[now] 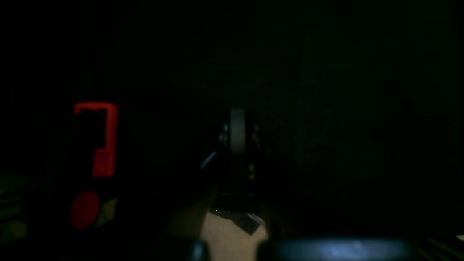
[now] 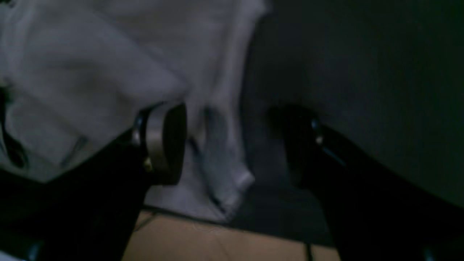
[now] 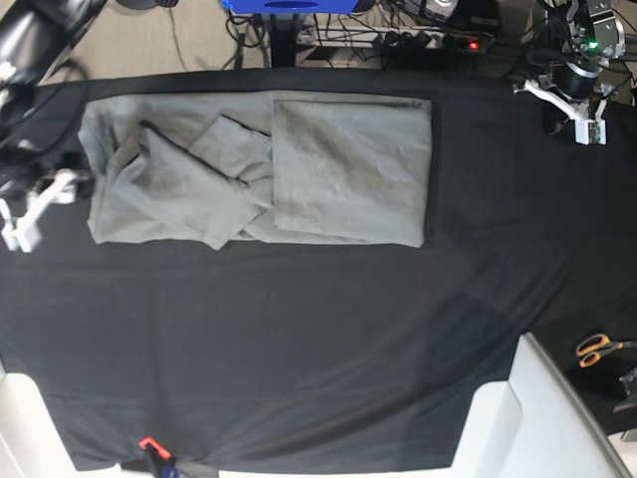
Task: Fold the T-shirt properly
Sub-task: 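Move the right gripper out to the unfolded shirt end beside it, then lower the right gripper and grasp the grey shirt end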
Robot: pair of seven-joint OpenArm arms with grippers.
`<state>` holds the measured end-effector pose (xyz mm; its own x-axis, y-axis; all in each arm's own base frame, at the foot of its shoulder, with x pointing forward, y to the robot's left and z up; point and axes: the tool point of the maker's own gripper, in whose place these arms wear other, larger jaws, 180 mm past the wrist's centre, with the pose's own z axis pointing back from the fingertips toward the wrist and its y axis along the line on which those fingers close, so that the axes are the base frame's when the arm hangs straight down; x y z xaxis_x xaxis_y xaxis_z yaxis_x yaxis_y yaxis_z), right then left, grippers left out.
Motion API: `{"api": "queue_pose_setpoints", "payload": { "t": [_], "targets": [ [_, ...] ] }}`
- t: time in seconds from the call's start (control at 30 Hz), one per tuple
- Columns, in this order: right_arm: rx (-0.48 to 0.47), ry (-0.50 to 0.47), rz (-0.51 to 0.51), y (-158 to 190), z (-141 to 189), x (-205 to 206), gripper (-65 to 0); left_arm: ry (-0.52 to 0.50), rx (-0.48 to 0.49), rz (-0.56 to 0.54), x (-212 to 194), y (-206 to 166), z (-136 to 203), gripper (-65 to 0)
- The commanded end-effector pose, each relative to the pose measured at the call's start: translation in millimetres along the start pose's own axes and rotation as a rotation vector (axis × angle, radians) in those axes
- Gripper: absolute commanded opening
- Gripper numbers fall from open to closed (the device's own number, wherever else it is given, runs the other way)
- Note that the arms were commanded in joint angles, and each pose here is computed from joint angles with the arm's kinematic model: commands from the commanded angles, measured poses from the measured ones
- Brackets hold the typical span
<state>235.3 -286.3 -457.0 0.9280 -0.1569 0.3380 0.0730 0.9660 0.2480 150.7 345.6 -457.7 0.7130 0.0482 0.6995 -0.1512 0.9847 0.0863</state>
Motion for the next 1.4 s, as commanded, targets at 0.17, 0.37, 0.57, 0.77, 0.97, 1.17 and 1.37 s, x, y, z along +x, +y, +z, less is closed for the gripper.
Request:
{"api": "queue_pose_setpoints", "payload": {
  "t": [0.17,0.37,0.57,0.77,0.97,1.17,1.37],
  "targets": [
    [0.079,0.023,-0.136,-20,-9,-2,-25.2,-0.037,0.005,0.005,9,2,2,-65.0],
    [0.201,0.014,-0.226,-4,-22,-10,-25.2,-0.036,0.005,0.004,8,2,2,-65.0],
    [0.264,0.046,-0.266,8,-27,-24,-20.1,-0.025,0.006,0.001,4,3,5,-65.0],
    [0.342,0.123,-0.157,41,-29,-39,-20.1,-0.024,0.006,-0.001,4,3,5,-65.0],
    [0.419,0.128,-0.111,69,-37,-41,-20.1,-0.027,0.006,0.0,5,3,4,-65.0],
    [0.431,0.118,-0.106,76,-39,-37,-20.3,-0.018,0.007,0.004,1,3,4,-65.0],
    [0.436,0.082,-0.105,80,-41,-26,-20.4,-0.017,0.007,0.004,1,3,5,-65.0]
  ]
}}
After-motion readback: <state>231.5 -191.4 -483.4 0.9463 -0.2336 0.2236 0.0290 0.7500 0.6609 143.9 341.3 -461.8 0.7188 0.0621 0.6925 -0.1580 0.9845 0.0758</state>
